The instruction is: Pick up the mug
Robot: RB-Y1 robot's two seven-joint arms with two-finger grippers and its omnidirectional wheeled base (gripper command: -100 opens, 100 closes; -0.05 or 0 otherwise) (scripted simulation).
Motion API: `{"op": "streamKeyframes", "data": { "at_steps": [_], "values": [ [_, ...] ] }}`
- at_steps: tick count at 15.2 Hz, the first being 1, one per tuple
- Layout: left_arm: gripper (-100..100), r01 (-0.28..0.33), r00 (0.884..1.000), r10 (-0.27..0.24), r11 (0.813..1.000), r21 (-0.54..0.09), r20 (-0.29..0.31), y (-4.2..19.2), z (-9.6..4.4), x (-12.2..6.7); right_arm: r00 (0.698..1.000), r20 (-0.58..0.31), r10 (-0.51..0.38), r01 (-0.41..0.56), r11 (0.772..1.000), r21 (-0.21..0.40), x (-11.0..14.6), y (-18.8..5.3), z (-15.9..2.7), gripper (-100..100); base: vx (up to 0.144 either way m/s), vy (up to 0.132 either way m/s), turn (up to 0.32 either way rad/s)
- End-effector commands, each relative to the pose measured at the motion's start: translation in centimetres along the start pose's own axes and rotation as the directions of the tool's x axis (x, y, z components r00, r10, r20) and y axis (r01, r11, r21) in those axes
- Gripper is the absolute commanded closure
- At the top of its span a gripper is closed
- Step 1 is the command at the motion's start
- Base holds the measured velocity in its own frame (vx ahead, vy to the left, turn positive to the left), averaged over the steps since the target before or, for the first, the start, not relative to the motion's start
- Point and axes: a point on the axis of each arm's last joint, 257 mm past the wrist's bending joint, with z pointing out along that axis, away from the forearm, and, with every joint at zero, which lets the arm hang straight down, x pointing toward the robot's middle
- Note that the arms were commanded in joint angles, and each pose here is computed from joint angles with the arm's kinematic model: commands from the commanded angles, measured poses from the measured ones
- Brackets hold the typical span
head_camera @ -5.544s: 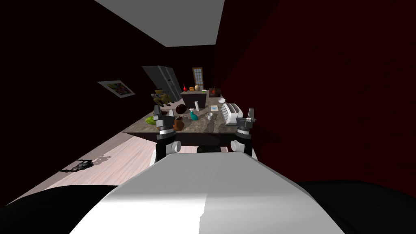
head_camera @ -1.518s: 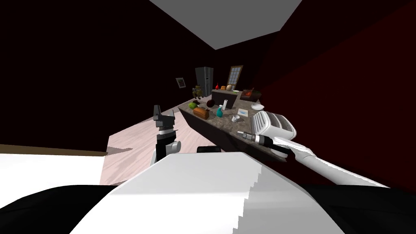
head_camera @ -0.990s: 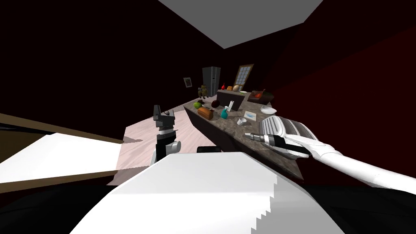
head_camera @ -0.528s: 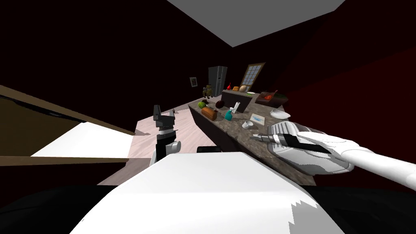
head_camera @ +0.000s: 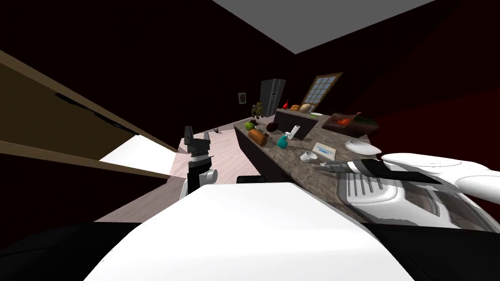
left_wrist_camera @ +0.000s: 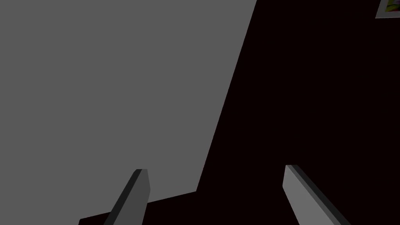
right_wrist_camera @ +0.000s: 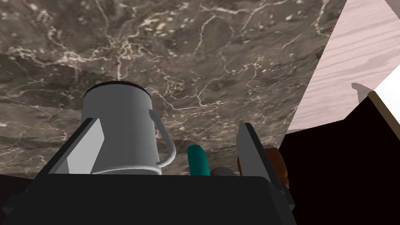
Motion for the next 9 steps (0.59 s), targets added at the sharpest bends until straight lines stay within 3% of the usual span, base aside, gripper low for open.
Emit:
{"op": "streamKeyframes", "data": {
  "at_steps": [1,2,3,4,5,7,8,9],
  "values": [
    [0,0.0,1.0,0.0,1.0,0.0,0.0,0.0,0.0,0.0,0.998,-0.068,0.0,0.004,0.998,0.059,1.6,-2.0,-2.4,-100,0.04,0.001,0.309],
    [0,0.0,1.0,0.0,1.0,0.0,0.0,0.0,0.0,0.0,0.998,-0.069,0.0,0.004,0.998,0.06,1.6,-2.0,-2.4,-100,0.051,-0.006,0.288],
    [0,0.0,1.0,0.0,1.0,0.0,0.0,0.0,0.0,0.0,0.994,-0.113,0.006,0.005,0.995,0.097,2.8,-3.2,-3.9,-100,0.06,0.001,0.338],
    [0,0.0,1.0,0.0,1.0,0.0,0.0,0.0,0.0,0.0,0.994,-0.113,0.006,0.005,0.995,0.097,2.8,-3.2,-3.9,-100,0.049,-0.006,0.225],
    [0,0.0,1.0,0.0,1.0,0.0,0.0,0.0,0.0,0.0,0.988,-0.154,0.017,0.003,0.992,0.128,4.0,-4.3,-5.3,-100,0.042,-0.01,0.259],
    [0,0.0,1.0,0.0,1.0,0.0,0.0,0.0,0.0,0.0,0.988,-0.154,0.017,0.003,0.992,0.128,4.0,-4.3,-5.3,-100,0.015,-0.013,0.138],
    [0,0.0,1.0,0.0,1.0,0.0,0.0,0.0,0.0,0.0,0.981,-0.192,0.03,0.0,0.988,0.153,5.3,-5.1,-6.5,-100,0.023,-0.008,0.23],
    [0,0.0,1.0,0.0,1.0,0.0,0.0,0.0,0.0,0.0,0.981,-0.192,0.03,0.0,0.988,0.153,5.3,-5.1,-6.5,-100,0.06,-0.023,0.242]
  ]
}}
